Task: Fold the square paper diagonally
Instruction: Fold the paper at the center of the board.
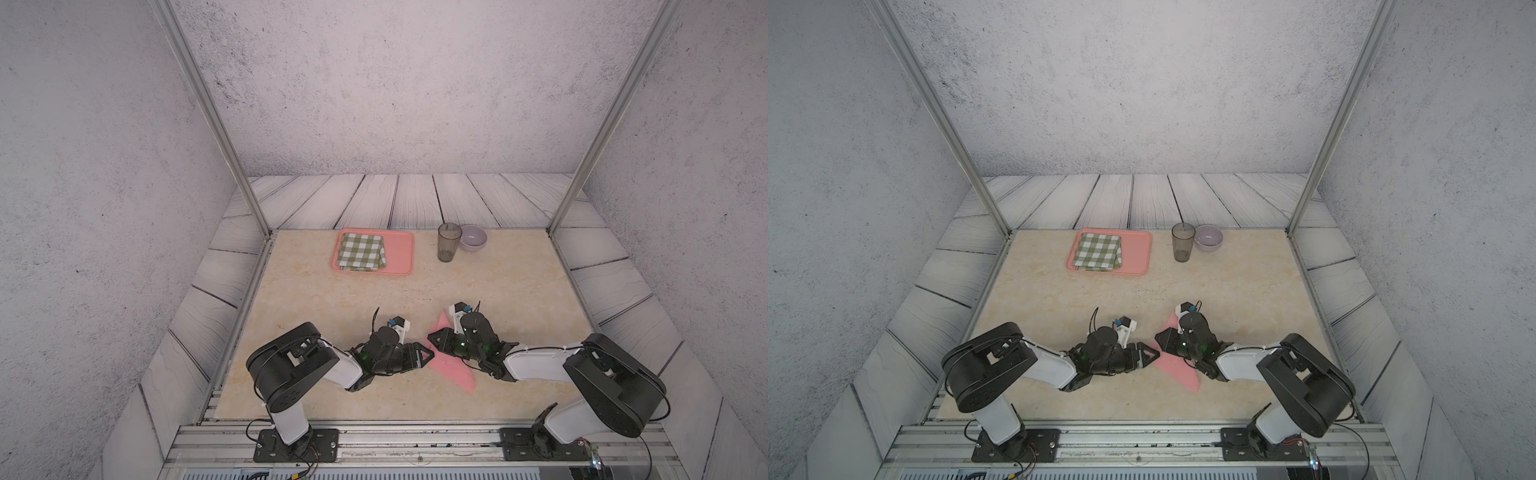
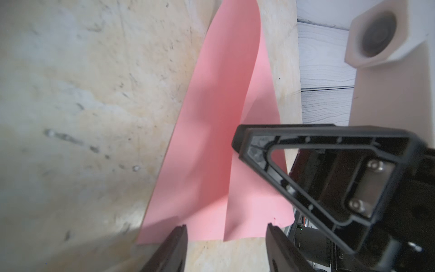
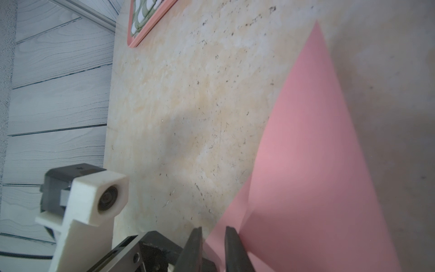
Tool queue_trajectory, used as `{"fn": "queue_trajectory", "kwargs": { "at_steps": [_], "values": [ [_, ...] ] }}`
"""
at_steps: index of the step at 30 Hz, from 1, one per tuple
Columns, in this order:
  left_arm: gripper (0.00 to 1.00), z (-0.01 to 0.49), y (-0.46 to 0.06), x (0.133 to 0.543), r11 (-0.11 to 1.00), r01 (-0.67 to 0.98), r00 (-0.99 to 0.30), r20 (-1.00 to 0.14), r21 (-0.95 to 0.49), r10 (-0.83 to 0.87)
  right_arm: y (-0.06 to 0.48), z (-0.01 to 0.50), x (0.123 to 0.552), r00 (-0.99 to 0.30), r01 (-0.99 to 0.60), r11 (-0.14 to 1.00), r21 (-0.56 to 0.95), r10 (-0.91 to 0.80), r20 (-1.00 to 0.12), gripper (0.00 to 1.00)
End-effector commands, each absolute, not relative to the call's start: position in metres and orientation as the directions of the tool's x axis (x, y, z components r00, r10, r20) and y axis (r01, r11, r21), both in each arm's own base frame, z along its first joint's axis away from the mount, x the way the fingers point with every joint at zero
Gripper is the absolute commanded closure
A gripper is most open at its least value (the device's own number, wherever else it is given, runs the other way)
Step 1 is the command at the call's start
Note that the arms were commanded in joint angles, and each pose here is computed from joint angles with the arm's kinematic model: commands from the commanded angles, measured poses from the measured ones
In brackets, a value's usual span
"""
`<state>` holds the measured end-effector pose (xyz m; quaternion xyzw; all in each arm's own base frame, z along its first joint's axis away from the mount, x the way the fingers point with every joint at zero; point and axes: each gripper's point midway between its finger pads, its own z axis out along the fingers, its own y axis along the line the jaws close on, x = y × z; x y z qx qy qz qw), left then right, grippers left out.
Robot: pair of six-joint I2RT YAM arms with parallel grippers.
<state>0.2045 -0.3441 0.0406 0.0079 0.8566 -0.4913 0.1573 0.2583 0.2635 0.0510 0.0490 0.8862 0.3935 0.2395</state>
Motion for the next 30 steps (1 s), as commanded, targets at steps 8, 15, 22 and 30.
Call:
{"fn": "queue_trajectory", "kwargs": {
  "at_steps": [8,15,22,30],
  "values": [
    [0.50,0.051,-0.354,0.211,0.516,0.195,-0.944,-0.303,-0.834,-0.134,0.264,0.067,0.264,-0.862,-0.131,0.671,0.730,0.287,-0.418,0.78],
    [0.51,0.050,-0.357,0.211,0.516,0.203,-0.946,-0.303,-0.832,-0.117,0.262,0.066,0.264,-0.860,-0.134,0.667,0.733,0.290,-0.420,0.78],
    [0.49,0.056,-0.367,0.210,0.485,0.226,-0.950,-0.302,-0.845,-0.084,0.259,0.063,0.265,-0.856,-0.124,0.664,0.737,0.304,-0.417,0.78],
    [0.55,0.053,-0.373,0.209,0.481,0.230,-0.955,-0.292,-0.846,-0.058,0.258,0.063,0.265,-0.854,-0.123,0.657,0.743,0.311,-0.417,0.78]
  ]
}}
